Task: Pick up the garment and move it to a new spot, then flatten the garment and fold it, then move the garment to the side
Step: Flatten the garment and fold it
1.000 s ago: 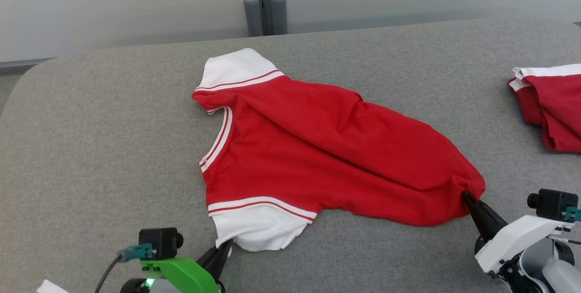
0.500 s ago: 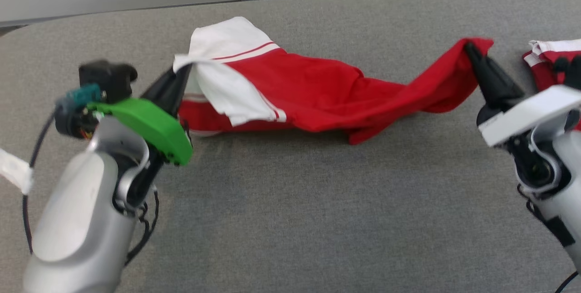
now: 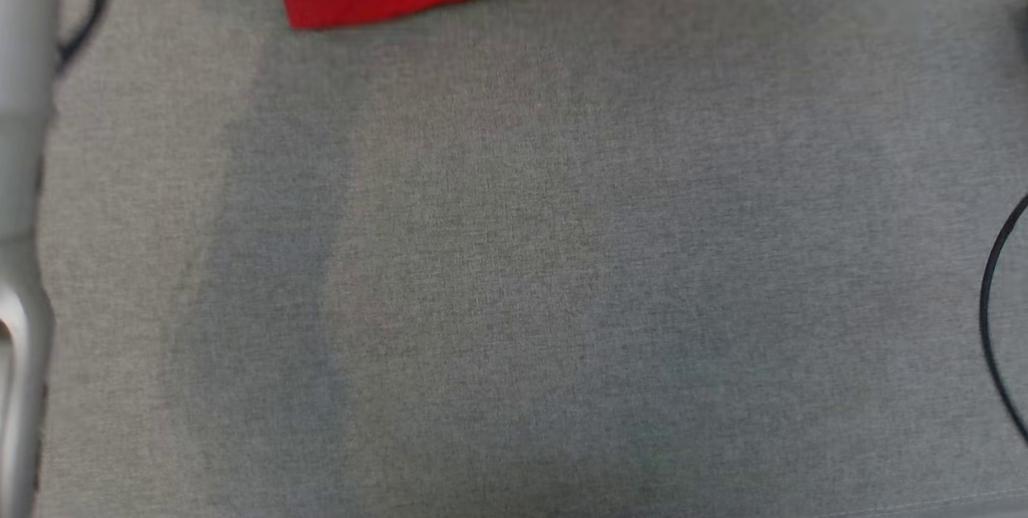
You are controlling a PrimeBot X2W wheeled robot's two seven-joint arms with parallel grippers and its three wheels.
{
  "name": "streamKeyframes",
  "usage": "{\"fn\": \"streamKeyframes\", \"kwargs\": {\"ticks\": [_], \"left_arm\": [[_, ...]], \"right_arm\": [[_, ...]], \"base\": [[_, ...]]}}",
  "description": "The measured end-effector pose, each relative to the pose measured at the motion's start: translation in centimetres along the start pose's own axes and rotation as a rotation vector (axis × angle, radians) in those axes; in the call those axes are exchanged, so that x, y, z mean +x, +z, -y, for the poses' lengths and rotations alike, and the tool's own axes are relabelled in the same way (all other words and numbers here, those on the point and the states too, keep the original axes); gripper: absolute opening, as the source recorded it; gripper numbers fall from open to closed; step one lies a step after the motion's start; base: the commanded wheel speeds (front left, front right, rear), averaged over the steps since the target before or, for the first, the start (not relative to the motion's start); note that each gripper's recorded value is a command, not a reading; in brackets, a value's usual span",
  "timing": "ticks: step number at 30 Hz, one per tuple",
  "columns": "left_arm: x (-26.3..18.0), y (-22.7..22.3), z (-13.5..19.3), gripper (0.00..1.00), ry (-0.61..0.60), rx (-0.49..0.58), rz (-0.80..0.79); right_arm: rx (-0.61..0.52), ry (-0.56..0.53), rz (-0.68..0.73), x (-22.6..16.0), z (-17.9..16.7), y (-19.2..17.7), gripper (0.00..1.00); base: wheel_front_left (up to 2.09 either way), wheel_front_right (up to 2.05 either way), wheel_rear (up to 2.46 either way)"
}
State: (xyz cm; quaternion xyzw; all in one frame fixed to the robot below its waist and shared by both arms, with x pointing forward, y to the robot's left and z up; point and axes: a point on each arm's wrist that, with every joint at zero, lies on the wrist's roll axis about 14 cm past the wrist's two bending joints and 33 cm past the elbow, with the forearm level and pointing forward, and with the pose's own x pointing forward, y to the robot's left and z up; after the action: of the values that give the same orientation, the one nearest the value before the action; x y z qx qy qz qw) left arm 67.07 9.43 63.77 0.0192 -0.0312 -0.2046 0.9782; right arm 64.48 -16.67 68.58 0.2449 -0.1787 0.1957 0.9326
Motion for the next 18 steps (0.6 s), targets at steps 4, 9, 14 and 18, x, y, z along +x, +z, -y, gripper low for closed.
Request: {"fn": "streamKeyframes", "kwargs": {"ticks": [4,9,14,18], "left_arm": [[2.8,1.3,-1.8,0.0,0.036,0.01,0.042],[5.1,4.2,-2.9,0.0,0.06,0.006,0.137],[5.7,6.3,-2.7,0.0,0.059,-0.001,0.185],[5.8,5.9,-1.8,0.0,0.036,0.017,0.157]], "right_arm": [[-0.044,0.026,0.029,3.1,0.2,0.3,0.0],[-0.042,0.015,0.092,5.4,1.0,1.1,0.0],[-0.044,-0.003,0.092,5.8,1.4,1.1,0.0],[-0.049,-0.009,0.034,5.2,1.4,-0.6,0.0]], "base": [[0.0,0.0,0.0],[0.0,0.0,0.0],[0.0,0.0,0.0],[0.0,0.0,0.0]]}}
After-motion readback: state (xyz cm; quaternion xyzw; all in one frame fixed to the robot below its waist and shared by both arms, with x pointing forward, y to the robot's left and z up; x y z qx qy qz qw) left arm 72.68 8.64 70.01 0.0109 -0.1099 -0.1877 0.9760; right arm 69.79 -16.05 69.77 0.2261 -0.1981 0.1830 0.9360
